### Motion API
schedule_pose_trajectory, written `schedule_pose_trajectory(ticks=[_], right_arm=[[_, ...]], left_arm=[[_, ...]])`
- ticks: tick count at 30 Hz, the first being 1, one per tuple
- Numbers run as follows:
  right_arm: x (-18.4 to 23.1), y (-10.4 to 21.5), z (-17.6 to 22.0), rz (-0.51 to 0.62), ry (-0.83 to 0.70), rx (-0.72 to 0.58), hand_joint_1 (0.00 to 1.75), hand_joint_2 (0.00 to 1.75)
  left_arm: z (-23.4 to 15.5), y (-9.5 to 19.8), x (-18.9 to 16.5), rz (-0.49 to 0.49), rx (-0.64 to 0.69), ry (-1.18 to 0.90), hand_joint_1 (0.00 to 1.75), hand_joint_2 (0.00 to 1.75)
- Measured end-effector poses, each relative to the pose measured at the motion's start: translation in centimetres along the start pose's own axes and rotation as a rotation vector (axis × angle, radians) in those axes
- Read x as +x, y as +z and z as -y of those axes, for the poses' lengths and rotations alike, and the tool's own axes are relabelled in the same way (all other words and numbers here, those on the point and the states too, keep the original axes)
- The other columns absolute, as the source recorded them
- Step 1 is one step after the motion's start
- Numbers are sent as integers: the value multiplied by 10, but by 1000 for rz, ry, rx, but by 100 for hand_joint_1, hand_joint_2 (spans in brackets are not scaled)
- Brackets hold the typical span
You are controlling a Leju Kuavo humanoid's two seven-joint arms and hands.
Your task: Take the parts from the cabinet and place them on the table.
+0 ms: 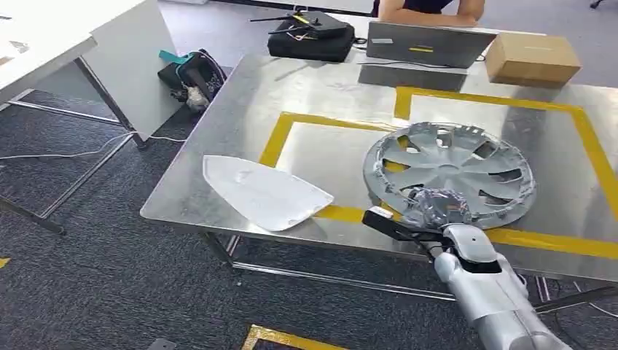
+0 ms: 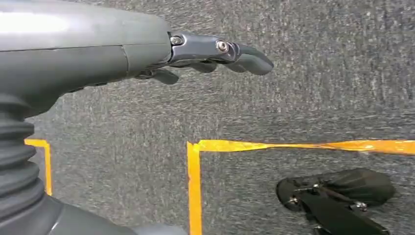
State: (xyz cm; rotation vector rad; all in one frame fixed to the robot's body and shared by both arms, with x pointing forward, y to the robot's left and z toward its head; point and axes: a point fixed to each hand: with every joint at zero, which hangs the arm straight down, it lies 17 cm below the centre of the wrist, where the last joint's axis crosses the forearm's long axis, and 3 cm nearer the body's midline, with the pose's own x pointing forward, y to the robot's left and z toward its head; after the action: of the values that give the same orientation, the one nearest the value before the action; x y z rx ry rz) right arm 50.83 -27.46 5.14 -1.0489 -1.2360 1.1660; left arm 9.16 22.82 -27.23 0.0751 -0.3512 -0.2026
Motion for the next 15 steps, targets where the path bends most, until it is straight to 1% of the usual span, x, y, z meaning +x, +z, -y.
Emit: schedule_pose_trajectory(ticks=[3,6,10,13,15], right_arm=[[-33,18,-10,-66,-5,10,175,175],[-76,38,-11,-137,-14,-1,175,175],[-132,75,-13,-212,-8,-9,175,175],[-164,104,-13,-255,2,-11,175,175],[-177,117,-12,-281,8,-10,175,175]], left_arm=[[1,0,2,4,-1,3,0,175],[3,1,-3,-4,0,5,0,175],[-2,1,-9,-30,37,-2,0,175],[-7,1,-13,-55,67,-8,0,175],[-8,0,-14,-59,72,-9,0,175]])
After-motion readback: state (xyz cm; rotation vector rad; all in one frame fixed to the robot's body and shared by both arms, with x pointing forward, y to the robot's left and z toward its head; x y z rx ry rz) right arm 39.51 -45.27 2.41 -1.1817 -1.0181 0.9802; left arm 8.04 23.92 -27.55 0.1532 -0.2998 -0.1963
